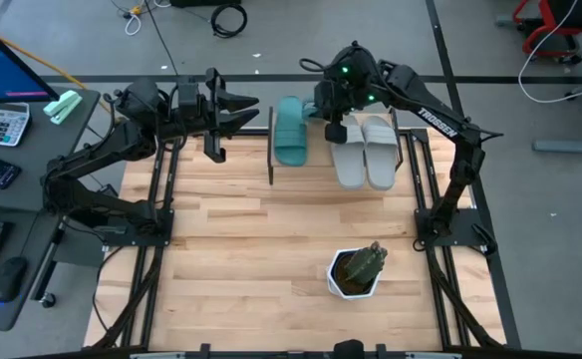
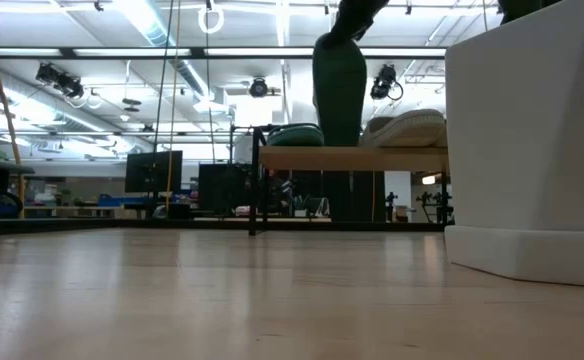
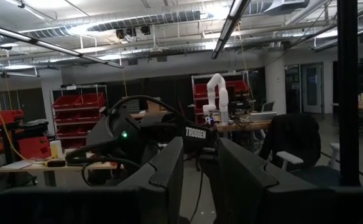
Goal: Pick and place slides into the shelf
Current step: Put the green slipper on the shelf
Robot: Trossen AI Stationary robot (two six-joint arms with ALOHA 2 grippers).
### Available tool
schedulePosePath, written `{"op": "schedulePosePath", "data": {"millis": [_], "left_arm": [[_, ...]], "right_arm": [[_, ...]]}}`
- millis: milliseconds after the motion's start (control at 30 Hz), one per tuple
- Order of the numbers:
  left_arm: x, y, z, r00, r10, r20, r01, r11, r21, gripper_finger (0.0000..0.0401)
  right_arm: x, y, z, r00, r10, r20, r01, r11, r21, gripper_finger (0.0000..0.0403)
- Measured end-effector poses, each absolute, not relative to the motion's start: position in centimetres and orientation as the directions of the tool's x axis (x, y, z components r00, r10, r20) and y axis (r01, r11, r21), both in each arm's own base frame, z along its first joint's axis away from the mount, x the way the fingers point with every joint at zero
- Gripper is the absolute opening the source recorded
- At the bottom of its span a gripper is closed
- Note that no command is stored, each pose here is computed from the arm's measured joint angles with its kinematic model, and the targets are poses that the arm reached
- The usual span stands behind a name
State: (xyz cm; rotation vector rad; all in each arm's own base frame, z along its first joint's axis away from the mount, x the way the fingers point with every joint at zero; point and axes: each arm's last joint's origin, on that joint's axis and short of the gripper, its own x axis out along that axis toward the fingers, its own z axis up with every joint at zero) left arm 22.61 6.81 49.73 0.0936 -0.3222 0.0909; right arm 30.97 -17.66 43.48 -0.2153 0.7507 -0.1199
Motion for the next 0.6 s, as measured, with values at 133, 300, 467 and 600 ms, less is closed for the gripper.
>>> {"op": "schedulePosePath", "data": {"millis": [133, 300, 467, 600], "left_arm": [[22.62, 6.81, 49.71, 0.945, 0.074, 0.319, -0.104, 0.991, 0.078, 0.0107], [22.63, 6.81, 49.7, 0.945, 0.074, 0.317, -0.104, 0.991, 0.078, 0.0107], [22.63, 6.81, 49.69, 0.946, 0.075, 0.317, -0.105, 0.991, 0.078, 0.0107], [22.65, 6.82, 49.62, 0.948, 0.075, 0.31, -0.104, 0.992, 0.076, 0.0107]], "right_arm": [[31.1, -17.38, 43.52, 0.752, -0.115, -0.65, -0.005, 0.984, -0.18, 0.0041], [31.47, -16.95, 43.67, 0.77, -0.092, -0.632, -0.025, 0.985, -0.173, 0.0041], [31.5, -17.15, 43.82, 0.78, -0.103, -0.618, -0.009, 0.984, -0.177, 0.0041], [31.35, -17.42, 43.85, 0.776, -0.126, -0.619, -0.001, 0.98, -0.201, 0.0041]]}}
